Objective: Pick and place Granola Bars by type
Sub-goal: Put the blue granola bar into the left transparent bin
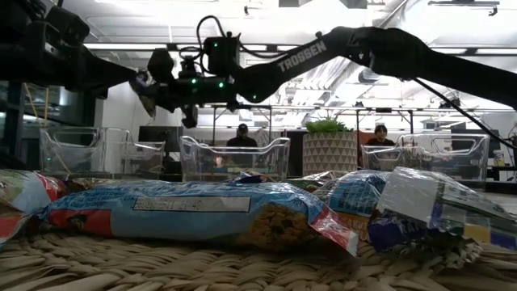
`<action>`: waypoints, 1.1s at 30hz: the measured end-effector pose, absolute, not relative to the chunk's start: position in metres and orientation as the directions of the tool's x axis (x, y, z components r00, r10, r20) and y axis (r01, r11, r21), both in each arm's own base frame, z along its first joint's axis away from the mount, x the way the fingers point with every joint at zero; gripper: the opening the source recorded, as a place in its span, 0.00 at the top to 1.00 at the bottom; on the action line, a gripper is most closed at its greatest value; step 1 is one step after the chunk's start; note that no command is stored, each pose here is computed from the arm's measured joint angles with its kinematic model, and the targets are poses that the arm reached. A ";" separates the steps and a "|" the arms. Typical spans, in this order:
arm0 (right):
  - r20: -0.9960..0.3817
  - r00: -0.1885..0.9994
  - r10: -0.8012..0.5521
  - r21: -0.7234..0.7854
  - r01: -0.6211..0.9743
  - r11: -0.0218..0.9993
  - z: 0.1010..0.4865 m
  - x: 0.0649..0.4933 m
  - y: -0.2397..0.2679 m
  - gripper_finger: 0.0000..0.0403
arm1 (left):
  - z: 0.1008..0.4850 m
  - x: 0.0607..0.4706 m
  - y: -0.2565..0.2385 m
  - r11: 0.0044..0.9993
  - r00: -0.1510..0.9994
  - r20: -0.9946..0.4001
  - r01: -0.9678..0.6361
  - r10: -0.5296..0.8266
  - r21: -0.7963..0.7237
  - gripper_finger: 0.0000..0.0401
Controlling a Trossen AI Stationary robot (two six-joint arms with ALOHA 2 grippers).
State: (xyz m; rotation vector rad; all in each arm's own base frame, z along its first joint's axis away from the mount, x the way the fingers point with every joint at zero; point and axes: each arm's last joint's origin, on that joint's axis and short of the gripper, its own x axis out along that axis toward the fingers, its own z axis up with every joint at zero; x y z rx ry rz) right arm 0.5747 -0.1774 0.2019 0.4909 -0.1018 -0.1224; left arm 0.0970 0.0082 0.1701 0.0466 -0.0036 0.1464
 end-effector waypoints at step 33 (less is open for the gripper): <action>0.095 0.993 -0.069 0.398 0.026 0.917 0.203 0.579 -0.162 0.95 | 0.170 0.097 0.008 0.988 0.989 0.007 -0.146 0.146 0.046 0.99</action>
